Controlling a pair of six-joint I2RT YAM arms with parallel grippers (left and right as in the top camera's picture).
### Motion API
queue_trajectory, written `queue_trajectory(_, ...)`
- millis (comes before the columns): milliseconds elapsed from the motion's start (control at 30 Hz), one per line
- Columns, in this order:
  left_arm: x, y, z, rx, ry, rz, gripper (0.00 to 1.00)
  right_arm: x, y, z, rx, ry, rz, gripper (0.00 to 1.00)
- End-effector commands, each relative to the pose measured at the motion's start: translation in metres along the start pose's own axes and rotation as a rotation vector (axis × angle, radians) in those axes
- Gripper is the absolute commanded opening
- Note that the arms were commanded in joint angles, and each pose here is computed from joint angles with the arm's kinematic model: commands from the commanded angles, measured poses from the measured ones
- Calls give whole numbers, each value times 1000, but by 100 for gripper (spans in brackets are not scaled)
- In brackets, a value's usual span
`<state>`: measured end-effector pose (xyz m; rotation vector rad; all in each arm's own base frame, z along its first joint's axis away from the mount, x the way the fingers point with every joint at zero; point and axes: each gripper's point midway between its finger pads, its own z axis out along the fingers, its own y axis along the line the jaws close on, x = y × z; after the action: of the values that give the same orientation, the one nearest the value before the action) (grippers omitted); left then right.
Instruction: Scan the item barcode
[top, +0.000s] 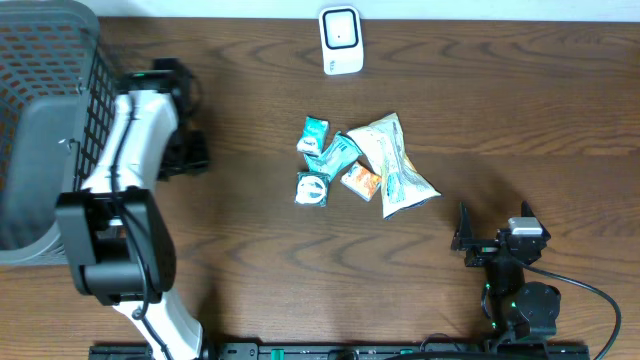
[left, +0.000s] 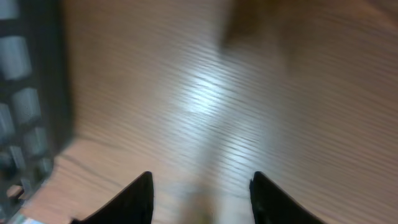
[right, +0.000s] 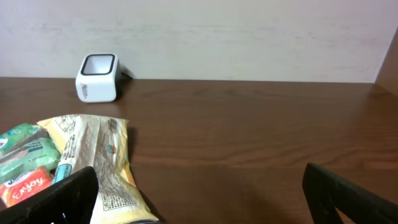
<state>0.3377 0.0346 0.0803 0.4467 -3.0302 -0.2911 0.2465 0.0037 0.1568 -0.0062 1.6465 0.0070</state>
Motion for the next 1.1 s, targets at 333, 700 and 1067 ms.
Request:
queue_trajectory(333, 24, -58, -21, 32, -15, 127, 99, 0, 1, 0, -2, -1, -11, 99)
queue_trajectory(700, 51, -52, -38, 62, 51, 134, 99, 0, 1, 0, -2, -1, -11, 99)
queue_trajectory(1067, 95, -41, -146, 216, -303, 181, 99, 0, 1, 0, -2, -1, -11, 99)
